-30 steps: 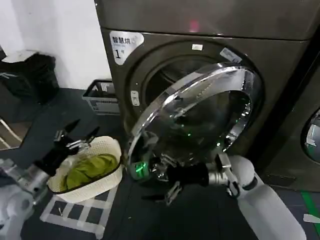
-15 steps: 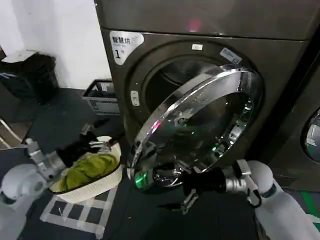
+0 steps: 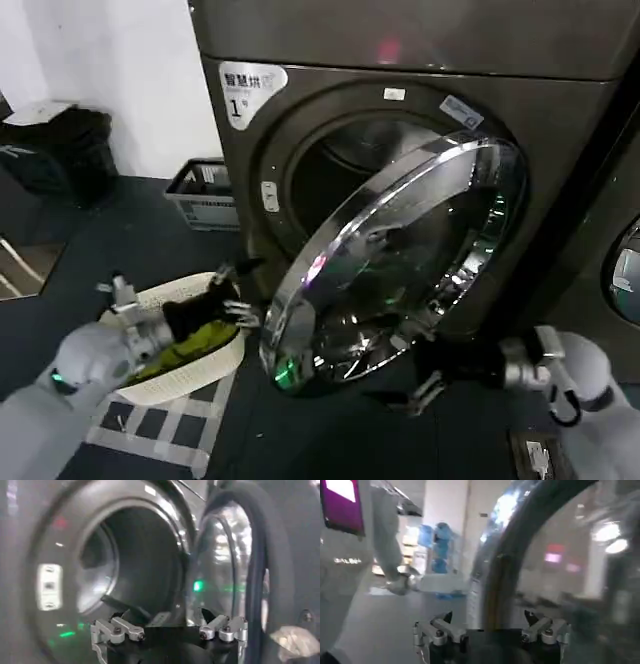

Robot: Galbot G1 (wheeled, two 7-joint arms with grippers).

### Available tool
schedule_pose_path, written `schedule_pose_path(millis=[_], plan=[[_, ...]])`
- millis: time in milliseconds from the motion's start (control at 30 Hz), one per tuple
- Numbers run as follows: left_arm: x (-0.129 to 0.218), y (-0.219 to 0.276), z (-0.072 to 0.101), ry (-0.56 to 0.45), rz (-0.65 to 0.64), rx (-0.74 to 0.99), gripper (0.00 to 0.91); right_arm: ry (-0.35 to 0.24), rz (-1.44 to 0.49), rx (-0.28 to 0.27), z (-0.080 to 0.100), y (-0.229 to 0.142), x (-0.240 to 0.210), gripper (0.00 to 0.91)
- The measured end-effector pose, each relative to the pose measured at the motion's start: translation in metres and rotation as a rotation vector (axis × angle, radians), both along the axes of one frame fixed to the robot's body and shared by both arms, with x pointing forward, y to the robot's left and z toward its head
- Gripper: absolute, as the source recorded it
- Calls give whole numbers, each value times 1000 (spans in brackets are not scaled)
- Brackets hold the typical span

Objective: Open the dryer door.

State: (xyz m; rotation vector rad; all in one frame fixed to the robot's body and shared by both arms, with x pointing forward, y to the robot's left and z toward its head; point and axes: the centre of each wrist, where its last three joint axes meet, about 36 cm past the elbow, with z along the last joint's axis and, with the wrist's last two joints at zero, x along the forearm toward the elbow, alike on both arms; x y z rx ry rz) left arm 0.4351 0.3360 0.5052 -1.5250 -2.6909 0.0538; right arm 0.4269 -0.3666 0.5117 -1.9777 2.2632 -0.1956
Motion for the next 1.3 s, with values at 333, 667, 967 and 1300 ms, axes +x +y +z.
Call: schedule_pose_path(millis=[333, 667, 967, 1300], plan=[[7, -29, -4, 6, -115, 0, 907, -61, -273, 53, 5, -71, -44, 907], [13, -66, -6, -18, -229, 12, 907, -142, -652, 103, 19, -143, -106, 907], [17, -106, -9, -43, -331, 17, 907, -300, -1165, 243, 44, -181, -167, 907], [22, -159, -15, -27, -454, 9, 907, -377, -1692, 259, 76, -201, -212, 907]])
